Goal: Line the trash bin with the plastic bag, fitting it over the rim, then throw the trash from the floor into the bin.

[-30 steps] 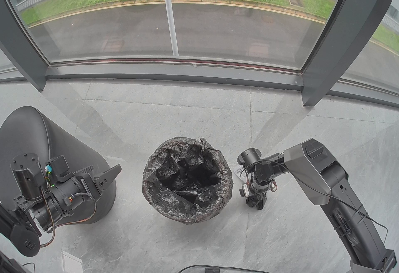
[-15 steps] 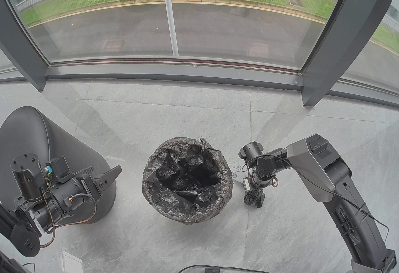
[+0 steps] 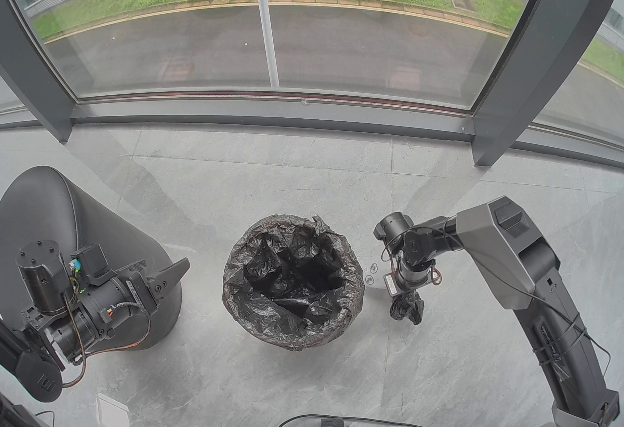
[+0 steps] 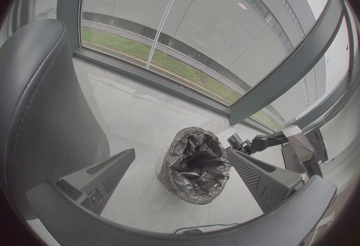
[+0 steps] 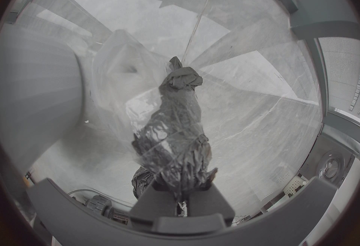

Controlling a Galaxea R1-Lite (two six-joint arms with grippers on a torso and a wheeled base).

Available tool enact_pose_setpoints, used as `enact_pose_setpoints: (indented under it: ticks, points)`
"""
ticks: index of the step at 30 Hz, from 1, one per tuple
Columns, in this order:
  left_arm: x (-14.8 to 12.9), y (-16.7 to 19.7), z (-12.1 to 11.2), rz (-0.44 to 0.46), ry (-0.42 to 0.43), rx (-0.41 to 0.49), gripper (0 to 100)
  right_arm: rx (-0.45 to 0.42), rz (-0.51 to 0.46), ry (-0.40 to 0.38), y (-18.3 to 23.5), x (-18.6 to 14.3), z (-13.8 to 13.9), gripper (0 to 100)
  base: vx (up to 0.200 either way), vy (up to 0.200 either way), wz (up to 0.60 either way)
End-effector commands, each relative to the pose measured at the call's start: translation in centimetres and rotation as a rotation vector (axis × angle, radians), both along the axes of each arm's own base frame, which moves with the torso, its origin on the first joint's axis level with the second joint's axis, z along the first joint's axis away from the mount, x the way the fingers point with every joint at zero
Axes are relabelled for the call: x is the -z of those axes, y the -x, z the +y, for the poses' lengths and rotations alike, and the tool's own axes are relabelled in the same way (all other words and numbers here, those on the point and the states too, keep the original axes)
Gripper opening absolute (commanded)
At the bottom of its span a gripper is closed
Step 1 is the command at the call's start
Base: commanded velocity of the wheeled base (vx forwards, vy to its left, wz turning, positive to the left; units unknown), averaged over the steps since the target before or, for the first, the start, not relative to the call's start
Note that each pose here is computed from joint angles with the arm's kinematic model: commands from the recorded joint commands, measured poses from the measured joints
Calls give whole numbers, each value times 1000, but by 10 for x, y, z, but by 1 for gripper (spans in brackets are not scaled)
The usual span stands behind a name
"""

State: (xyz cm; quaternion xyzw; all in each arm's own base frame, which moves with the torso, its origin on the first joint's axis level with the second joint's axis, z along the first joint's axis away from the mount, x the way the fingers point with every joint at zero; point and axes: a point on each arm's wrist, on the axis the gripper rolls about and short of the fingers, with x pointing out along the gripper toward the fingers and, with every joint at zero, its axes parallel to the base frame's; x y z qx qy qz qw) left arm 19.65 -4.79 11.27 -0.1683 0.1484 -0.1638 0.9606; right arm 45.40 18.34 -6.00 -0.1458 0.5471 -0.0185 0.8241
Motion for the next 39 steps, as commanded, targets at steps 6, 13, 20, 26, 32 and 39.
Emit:
enact_pose_setpoints:
  ticks: [6,13,20,26,32,39]
  points:
    - [-1,0,1,-6,7,-4,100,-163,-220,-23,38,-191,13,0,0,0,0]
    - [-2,2,1,-31,13,-2,100,-282,-306,-55,106,-287,25,0,0,0,0]
    - [-2,4,0,-31,13,2,100,-460,-267,-66,178,-322,56,0,0,0,0]
    - [-3,4,0,-36,14,4,100,-570,-179,-80,227,-309,101,0,0,0,0]
    - [-2,5,0,-34,14,4,100,-566,-84,-49,217,-269,125,0,0,0,0]
    - [-2,4,0,-36,14,4,100,-578,-92,-69,195,-224,155,0,0,0,0]
